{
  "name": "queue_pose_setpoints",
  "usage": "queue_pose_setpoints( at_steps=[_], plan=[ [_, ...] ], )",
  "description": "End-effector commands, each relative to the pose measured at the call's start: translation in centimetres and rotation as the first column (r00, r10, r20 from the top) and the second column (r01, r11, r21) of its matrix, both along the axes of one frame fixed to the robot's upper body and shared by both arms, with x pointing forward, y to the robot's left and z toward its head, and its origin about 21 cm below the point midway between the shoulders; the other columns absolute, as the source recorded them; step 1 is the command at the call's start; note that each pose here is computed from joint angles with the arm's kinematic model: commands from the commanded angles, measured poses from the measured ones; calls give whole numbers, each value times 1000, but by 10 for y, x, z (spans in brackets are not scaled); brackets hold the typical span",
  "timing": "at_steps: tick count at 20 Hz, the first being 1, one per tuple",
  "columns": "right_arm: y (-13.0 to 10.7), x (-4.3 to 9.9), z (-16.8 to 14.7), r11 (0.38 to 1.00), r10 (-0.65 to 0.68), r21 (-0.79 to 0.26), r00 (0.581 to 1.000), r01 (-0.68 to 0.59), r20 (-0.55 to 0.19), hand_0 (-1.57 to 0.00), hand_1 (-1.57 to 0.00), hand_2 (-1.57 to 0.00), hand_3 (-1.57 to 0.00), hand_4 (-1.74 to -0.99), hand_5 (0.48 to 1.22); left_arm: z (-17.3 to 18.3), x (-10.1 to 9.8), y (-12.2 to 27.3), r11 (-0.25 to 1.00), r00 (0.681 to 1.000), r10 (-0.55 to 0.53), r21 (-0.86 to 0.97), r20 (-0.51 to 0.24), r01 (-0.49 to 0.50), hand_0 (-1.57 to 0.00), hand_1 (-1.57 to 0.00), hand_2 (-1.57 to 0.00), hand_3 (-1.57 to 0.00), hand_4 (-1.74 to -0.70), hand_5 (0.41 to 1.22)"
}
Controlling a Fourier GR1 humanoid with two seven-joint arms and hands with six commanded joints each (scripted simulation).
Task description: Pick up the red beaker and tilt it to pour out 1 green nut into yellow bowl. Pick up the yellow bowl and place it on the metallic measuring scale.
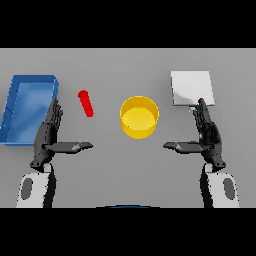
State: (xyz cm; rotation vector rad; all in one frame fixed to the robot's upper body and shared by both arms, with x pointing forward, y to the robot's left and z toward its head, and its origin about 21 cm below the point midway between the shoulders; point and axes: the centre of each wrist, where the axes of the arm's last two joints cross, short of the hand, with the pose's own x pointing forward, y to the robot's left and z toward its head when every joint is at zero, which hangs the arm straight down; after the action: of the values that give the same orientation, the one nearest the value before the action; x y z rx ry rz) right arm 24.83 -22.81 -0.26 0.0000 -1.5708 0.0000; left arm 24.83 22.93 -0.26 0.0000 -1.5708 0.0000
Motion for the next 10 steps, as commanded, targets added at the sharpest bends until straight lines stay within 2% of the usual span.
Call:
queue_pose_setpoints(
  at_steps=[1,6,7,8,10],
  plan=[
    [0,0,0,1000,-1,0,1000,1,0,1,1,1,1,-1167,599,0,0,0,1000,1000,1,0,0,-1,1,1,1,1,-1151,599],
    [-6,2,1,1000,-4,1,1000,4,5,1,1,1,1,-1167,599,-1,1,4,1000,1000,0,3,-5,0,1,1,1,1,-1151,599],
    [-7,-7,5,988,4,-153,997,9,81,1,1,1,1,-1167,599,2,-8,8,998,1000,-25,64,16,24,1,1,1,1,-1151,599],
    [-3,-15,4,970,18,-244,993,11,115,1,1,1,1,-1163,595,4,-14,8,994,999,-45,101,28,42,1,1,1,1,-1156,599],
    [1,-18,6,947,22,-321,993,17,118,1,1,1,1,-1160,591,12,-18,4,989,998,-62,137,17,59,1,1,1,1,-1161,599]
  ],
)
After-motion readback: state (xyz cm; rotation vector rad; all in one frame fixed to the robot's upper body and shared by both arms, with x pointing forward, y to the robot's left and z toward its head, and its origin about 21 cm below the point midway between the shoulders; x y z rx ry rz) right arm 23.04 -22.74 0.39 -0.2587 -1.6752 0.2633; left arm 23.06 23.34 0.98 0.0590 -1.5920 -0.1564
